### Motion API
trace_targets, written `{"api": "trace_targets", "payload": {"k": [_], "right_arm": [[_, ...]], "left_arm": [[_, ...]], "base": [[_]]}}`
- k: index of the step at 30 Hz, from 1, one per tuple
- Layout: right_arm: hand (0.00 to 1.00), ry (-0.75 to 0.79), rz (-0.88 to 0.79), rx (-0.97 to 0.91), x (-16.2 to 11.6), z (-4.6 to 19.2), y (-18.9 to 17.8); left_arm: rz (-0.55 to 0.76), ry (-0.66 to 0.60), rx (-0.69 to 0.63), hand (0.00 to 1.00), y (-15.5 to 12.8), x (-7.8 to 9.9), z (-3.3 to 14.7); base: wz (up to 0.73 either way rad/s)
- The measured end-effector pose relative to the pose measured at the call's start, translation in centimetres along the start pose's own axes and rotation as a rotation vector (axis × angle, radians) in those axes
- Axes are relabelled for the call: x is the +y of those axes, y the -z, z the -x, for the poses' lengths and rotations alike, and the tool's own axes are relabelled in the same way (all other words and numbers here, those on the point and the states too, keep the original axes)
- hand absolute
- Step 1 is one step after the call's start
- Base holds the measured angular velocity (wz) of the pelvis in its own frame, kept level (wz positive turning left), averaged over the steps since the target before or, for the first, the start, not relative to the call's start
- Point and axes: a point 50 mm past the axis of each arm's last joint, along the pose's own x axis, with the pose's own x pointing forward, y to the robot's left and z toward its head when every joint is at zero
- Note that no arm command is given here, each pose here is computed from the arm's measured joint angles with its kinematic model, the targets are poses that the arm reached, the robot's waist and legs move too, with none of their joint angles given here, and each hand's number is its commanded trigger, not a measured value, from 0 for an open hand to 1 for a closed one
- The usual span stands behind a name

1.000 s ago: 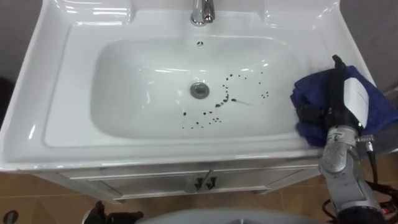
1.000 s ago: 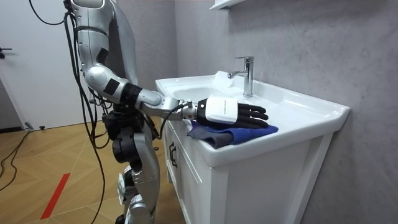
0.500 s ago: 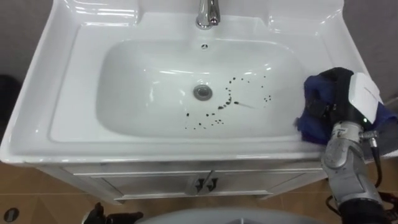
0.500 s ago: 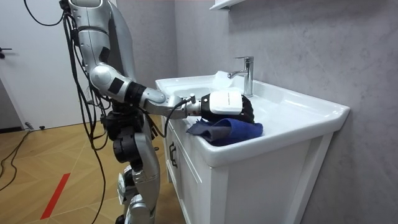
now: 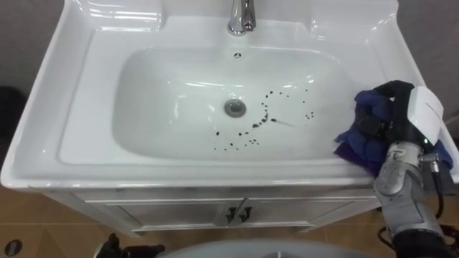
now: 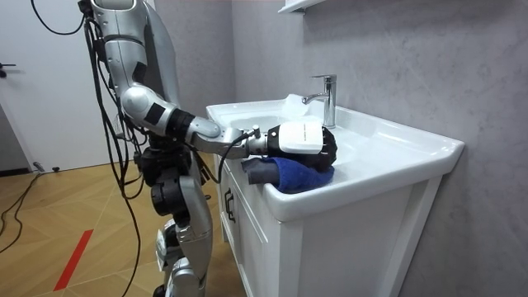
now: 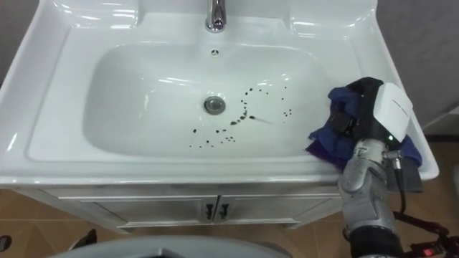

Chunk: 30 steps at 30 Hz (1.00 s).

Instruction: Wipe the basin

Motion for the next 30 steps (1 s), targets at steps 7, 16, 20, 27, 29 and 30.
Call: {"api": "trace_targets", "payload": {"k": [7, 16, 20, 27, 29, 30], "right_arm": [[1.00, 0.005, -0.007, -0.004, -0.1, -0.2, -0.2], [1.00, 0.007, -0.010, -0.012, -0.1, -0.2, -0.4], [1.00, -0.006, -0.011, -0.032, -0.6, -0.5, -1.0], [1.00, -0.031, -0.015, -0.074, -1.7, -0.8, -2.5], [1.00, -0.052, -0.014, -0.088, -2.1, -0.7, -3.0], [1.00, -0.058, -0.013, -0.090, -2.2, -0.7, -3.0]], "left_arm": [[0.000, 0.000, 0.000, 0.00, 0.0, 0.0, 0.0], [-0.001, 0.001, -0.001, 0.00, 0.0, 0.0, 0.0], [-0.001, 0.009, -0.004, 0.00, -0.2, -0.1, 0.0], [0.001, 0.015, -0.011, 0.00, -0.5, -0.3, -0.1], [0.003, 0.018, -0.011, 0.00, -0.5, -0.4, -0.1], [0.004, 0.019, -0.011, 0.00, -0.5, -0.4, -0.1]], "base": [[0.00], [0.00], [-0.04], [-0.11], [-0.10], [-0.07]]}}
